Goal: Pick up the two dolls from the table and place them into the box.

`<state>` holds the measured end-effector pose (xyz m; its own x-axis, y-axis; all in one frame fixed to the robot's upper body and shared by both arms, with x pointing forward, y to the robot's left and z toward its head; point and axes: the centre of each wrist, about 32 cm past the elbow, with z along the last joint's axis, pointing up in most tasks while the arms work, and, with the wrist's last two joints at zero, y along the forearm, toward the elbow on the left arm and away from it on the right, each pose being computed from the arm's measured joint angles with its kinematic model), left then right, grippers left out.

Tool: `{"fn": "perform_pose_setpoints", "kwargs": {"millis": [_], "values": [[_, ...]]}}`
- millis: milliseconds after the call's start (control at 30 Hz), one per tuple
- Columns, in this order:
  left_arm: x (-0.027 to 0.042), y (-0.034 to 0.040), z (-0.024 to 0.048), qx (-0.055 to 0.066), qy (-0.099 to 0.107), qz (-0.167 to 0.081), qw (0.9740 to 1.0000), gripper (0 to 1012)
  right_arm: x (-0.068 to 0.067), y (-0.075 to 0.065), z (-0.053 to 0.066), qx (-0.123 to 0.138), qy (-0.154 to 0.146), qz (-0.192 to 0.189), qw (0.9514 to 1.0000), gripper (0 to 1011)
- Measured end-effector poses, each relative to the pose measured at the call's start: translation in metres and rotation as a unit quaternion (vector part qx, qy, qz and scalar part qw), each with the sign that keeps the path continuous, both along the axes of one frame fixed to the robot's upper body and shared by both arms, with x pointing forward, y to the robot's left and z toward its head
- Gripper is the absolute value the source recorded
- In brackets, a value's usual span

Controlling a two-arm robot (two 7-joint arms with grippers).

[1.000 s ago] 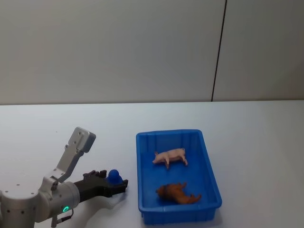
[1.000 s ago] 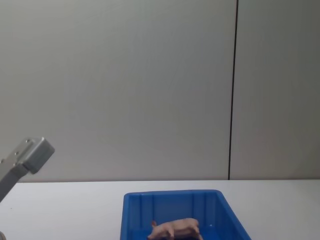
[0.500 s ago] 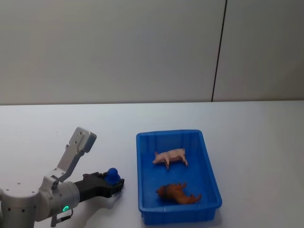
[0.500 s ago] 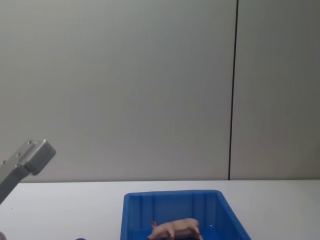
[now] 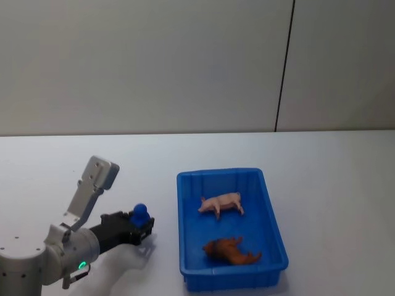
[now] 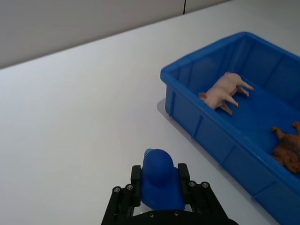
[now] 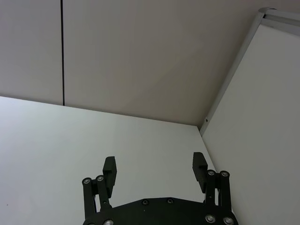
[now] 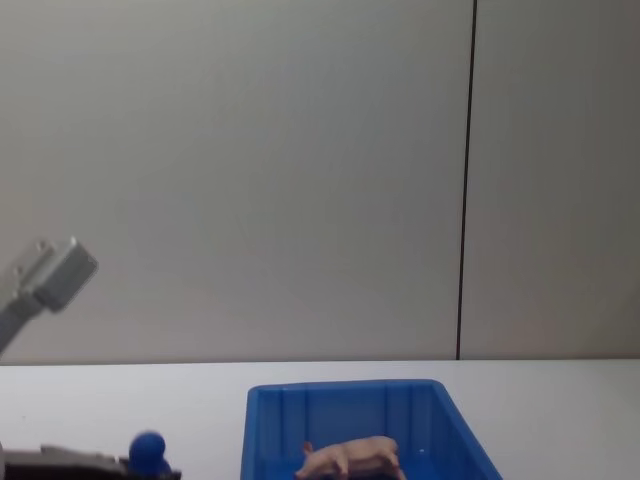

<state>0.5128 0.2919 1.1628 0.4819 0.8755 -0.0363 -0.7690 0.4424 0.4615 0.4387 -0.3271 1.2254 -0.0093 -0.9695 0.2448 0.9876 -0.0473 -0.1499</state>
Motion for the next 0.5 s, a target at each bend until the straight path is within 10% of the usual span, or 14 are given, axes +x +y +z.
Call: {"fn": "perform_pose_setpoints", "kwargs": {"millis": [500], "values": [[-0.007,-0.0059,0.0537,0.0,-0.095,0.009,0.9954,382,0.0,0.0,0.0,0.0,0.0,0.0,1.0,1001]]}}
